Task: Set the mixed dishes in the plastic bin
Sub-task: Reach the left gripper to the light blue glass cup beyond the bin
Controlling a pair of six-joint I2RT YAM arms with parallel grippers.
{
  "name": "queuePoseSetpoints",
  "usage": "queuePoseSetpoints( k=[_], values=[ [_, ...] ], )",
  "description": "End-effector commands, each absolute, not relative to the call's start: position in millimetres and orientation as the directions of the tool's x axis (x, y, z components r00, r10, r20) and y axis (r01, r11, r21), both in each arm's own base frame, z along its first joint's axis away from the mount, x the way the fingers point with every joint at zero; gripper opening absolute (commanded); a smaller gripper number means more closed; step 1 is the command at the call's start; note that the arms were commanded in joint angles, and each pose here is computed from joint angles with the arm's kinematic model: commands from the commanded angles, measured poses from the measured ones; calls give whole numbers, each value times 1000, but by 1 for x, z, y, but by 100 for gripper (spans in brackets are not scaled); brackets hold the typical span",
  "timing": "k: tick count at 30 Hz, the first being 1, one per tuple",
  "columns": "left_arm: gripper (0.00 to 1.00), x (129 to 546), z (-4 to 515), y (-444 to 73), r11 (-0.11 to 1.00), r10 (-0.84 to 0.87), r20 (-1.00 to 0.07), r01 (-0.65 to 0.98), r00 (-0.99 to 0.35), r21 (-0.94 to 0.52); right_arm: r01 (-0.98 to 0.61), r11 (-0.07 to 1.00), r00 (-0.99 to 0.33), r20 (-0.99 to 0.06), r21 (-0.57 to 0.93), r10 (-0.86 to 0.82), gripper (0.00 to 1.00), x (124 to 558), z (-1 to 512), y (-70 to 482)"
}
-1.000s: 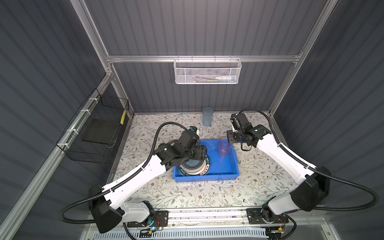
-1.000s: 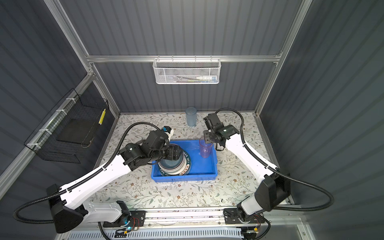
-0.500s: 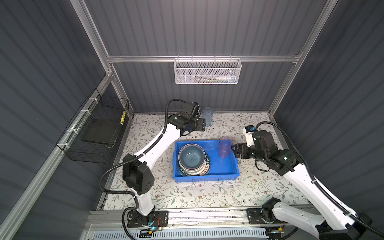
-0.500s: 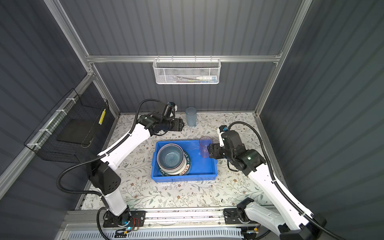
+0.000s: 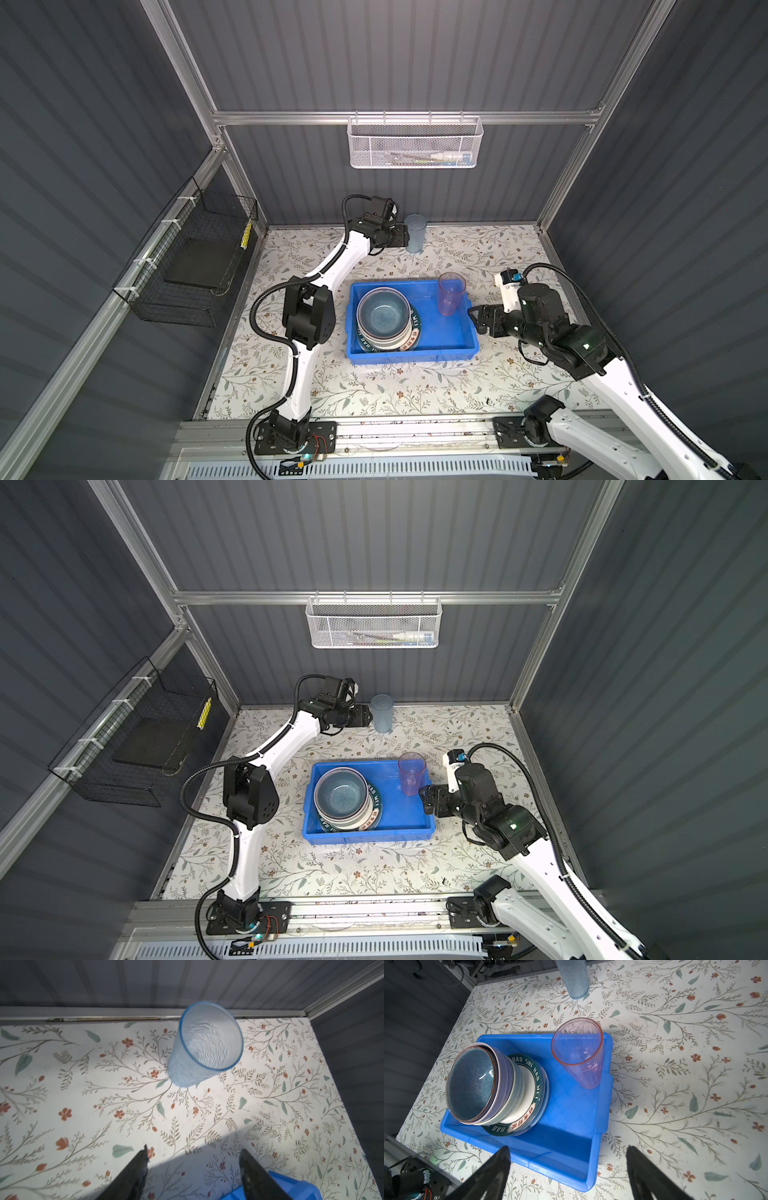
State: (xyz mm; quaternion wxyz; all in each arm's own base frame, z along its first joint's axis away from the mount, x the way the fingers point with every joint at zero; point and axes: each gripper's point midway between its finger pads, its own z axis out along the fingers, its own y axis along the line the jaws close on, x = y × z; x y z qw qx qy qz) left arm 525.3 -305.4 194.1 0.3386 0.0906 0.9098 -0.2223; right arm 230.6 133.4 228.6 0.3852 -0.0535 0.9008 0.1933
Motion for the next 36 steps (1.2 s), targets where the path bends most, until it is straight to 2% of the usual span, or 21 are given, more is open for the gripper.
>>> queuePoseSetpoints(
  k=[1,19,32,36],
  values=[
    [72,541,214,-319,851,-11,-720,372,-694,-371,-237,914,-708,-703,329,69,88,226,222,134],
    [70,599,184,-326,859,-154,-732,276,-664,-431,-237,903,-750,-659,359,65,88,214,204,136],
    [68,610,160,-318,894,-142,-742,237,-655,-380,-216,903,-758,-647,371,85,89,206,195,131],
    [64,610,156,-315,903,-121,-738,235,-663,-359,-214,903,-758,-646,373,87,89,206,195,131]
  ],
)
